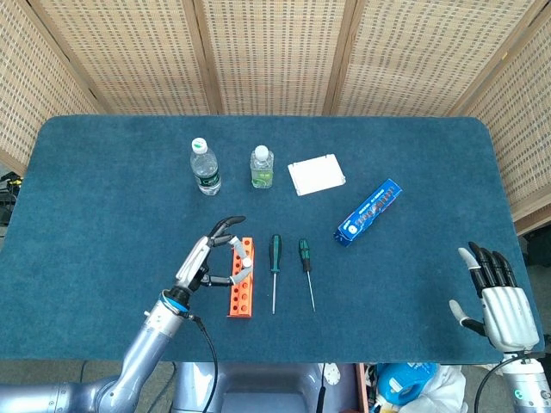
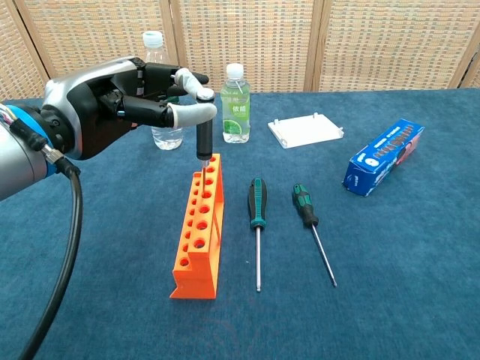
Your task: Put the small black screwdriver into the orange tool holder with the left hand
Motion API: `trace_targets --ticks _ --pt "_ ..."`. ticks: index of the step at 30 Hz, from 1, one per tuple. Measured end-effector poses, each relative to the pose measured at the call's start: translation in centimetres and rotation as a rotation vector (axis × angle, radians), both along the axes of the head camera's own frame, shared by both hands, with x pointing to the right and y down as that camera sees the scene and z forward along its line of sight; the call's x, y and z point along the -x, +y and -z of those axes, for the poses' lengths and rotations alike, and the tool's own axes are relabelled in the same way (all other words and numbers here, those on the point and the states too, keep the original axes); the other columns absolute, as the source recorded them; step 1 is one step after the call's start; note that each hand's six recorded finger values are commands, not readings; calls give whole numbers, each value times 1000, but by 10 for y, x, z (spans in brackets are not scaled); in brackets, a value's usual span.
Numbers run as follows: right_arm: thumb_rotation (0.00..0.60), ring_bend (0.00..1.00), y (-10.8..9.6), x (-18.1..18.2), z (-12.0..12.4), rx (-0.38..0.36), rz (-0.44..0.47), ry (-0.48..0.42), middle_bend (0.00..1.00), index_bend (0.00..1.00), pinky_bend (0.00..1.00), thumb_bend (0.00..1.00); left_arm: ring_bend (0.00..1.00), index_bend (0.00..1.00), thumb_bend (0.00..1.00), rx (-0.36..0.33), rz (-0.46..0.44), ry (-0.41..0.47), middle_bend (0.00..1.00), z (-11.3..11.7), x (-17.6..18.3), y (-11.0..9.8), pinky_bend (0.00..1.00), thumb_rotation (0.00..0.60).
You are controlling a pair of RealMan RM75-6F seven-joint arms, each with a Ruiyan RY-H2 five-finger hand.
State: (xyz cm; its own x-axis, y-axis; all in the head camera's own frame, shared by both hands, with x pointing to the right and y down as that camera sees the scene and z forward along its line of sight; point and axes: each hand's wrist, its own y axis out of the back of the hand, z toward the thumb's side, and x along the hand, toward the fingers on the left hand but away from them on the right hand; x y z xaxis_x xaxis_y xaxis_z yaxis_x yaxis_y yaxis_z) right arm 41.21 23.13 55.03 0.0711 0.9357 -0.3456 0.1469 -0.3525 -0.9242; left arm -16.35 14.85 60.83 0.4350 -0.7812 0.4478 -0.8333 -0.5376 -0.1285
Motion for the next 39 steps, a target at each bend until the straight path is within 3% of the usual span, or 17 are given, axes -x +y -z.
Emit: trace_targets --ticks 39 --pt "600 0 0 -4 1 -4 -7 1 0 0 0 283 0 716 405 26 -39 -59 135 -28 -3 8 0 600"
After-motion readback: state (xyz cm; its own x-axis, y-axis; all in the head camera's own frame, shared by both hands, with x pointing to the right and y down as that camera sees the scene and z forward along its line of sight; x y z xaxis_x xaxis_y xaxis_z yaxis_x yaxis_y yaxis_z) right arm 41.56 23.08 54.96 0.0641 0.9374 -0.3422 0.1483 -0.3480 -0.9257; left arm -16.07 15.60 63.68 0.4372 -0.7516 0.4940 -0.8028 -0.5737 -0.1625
